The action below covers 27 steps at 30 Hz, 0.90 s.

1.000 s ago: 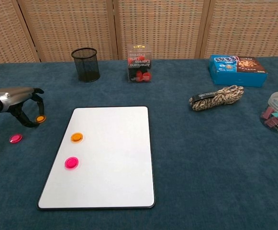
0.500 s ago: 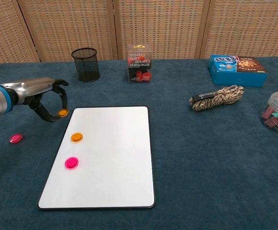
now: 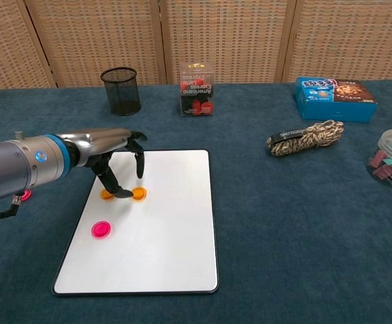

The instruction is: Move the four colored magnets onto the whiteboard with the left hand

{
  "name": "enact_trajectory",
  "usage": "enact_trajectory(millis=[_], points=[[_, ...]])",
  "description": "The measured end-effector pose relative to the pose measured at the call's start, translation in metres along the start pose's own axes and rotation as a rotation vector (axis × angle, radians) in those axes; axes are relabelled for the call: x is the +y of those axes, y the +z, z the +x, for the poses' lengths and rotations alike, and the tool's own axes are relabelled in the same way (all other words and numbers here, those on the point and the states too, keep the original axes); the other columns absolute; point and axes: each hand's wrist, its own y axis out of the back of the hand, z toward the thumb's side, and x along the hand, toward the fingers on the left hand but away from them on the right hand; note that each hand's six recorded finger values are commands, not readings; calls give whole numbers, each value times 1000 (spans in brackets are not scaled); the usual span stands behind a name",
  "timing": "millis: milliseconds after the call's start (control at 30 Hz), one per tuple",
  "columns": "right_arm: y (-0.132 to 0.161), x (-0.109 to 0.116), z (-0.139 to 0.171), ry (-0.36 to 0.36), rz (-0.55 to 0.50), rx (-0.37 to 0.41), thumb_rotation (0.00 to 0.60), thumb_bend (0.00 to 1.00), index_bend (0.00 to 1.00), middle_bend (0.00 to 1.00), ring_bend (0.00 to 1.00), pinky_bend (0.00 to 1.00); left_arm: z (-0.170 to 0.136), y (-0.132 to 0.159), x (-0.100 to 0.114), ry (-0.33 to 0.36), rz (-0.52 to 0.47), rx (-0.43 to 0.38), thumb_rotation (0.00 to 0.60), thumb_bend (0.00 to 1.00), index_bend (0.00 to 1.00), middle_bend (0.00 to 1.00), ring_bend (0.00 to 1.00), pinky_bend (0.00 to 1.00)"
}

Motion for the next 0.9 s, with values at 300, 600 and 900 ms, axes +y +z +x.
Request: enact_trajectory(millis=[300, 600, 900], points=[[0, 0, 0, 3, -2, 2, 600, 241, 0, 0, 0, 0, -12, -36, 22, 63, -16, 55, 600, 211, 210, 0, 0, 0], [2, 0, 1, 3, 3, 5, 600, 240, 0, 0, 0, 0, -47, -123, 12, 59, -19, 174, 600, 248, 338, 0, 0, 0], [3, 0, 1, -1, 7, 5, 600, 238, 0, 0, 0, 0, -75, -175, -7, 42, -44, 215, 600, 251, 370, 0, 0, 0]])
